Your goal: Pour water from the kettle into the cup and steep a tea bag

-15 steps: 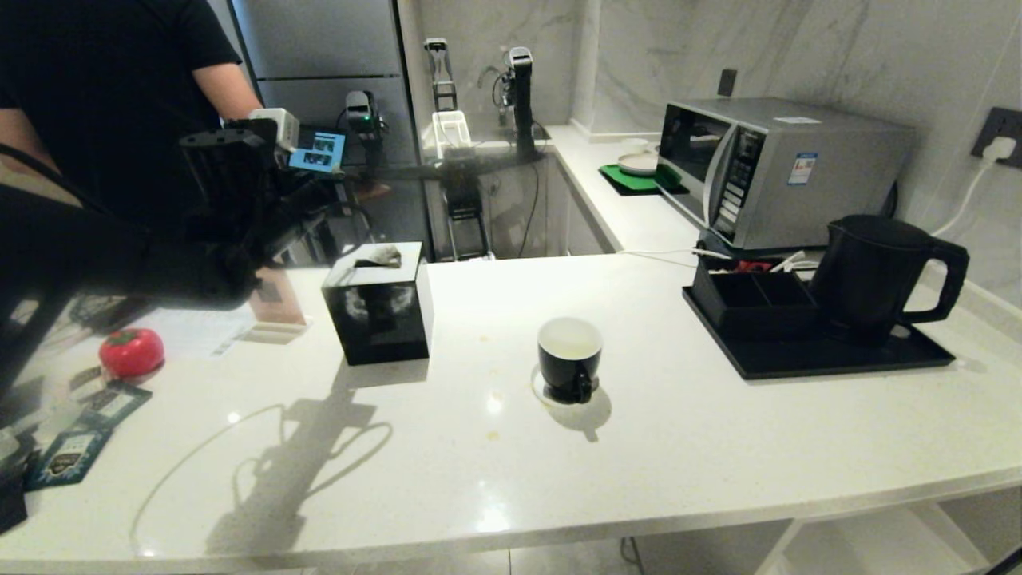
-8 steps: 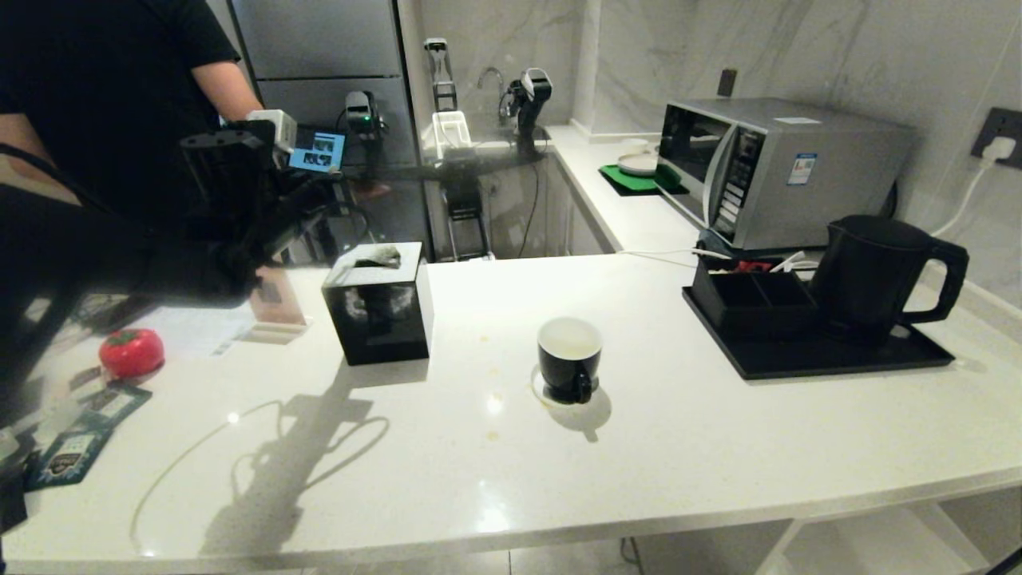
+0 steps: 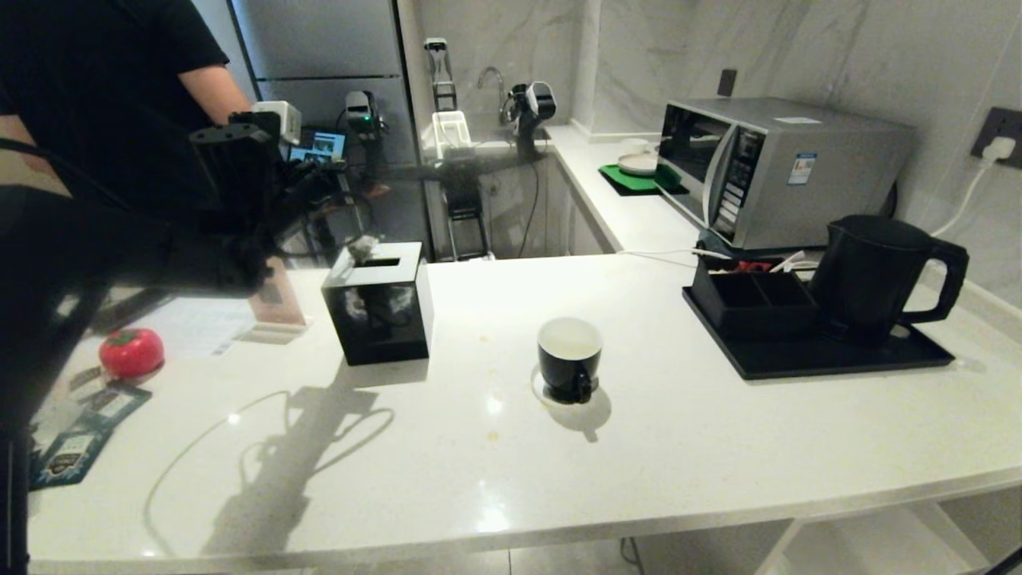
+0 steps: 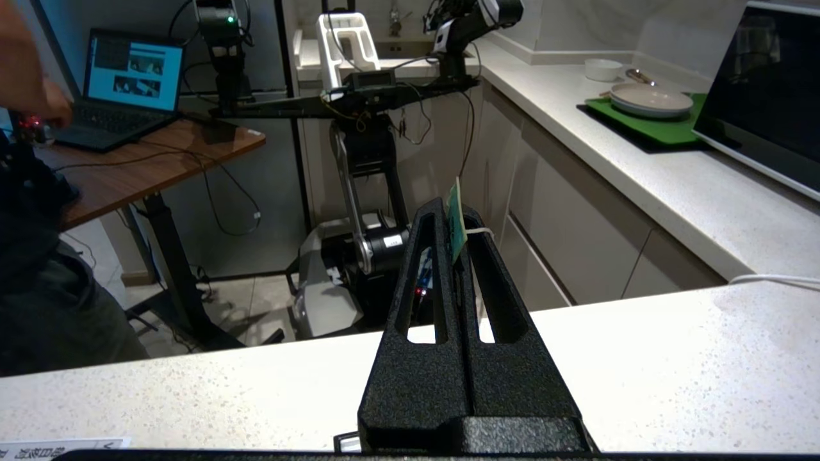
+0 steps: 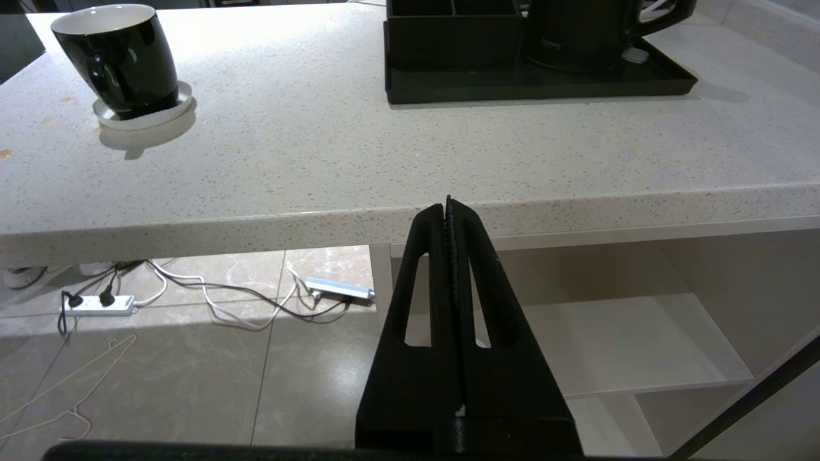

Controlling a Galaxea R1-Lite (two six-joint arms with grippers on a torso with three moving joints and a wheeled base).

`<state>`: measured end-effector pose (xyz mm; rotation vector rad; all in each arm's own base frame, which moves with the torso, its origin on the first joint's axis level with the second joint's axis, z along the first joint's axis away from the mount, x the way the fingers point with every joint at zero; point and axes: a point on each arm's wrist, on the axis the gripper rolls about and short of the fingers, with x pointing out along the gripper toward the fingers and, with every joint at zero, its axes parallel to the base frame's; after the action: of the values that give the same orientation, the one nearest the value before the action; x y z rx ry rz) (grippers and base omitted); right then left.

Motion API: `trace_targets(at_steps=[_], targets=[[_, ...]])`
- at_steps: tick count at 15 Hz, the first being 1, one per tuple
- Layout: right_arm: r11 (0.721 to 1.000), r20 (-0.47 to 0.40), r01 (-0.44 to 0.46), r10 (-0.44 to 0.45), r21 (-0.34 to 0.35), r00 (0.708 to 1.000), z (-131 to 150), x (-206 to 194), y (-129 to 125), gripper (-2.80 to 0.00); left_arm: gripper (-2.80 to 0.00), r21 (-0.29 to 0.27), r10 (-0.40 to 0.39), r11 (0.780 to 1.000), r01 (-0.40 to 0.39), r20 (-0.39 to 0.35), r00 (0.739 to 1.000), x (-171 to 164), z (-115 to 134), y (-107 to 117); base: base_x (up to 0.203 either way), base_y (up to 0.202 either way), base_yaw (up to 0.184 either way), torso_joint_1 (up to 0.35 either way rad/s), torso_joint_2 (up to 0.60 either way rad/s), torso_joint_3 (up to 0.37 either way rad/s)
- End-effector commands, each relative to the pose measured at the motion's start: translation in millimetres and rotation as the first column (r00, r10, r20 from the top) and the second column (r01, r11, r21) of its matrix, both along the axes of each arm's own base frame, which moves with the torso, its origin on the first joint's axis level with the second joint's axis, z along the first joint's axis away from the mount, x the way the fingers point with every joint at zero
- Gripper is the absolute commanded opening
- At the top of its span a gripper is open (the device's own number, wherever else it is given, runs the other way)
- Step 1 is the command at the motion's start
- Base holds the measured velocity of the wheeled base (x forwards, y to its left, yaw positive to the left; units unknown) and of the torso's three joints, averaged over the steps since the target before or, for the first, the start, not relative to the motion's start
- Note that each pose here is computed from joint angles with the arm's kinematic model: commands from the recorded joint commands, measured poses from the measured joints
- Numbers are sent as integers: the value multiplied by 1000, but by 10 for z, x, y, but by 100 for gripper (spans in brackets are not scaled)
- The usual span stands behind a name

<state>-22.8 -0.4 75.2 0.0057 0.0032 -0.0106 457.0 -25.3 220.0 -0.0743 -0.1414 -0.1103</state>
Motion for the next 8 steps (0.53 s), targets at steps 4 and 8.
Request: trace_targets(at_steps=[4,8], targets=[[1000,0,0,0,0,1000,0,0,0,-280,-280,0,2,1000,-2,-14,1000,52,-94,7,0,0,0,0,0,0],[1000,0,-1,1,0,1000,0,0,0,-280,-280,-2,2,1000,-2,3,1000,92,-73,5,0,0,0,0,0,0]])
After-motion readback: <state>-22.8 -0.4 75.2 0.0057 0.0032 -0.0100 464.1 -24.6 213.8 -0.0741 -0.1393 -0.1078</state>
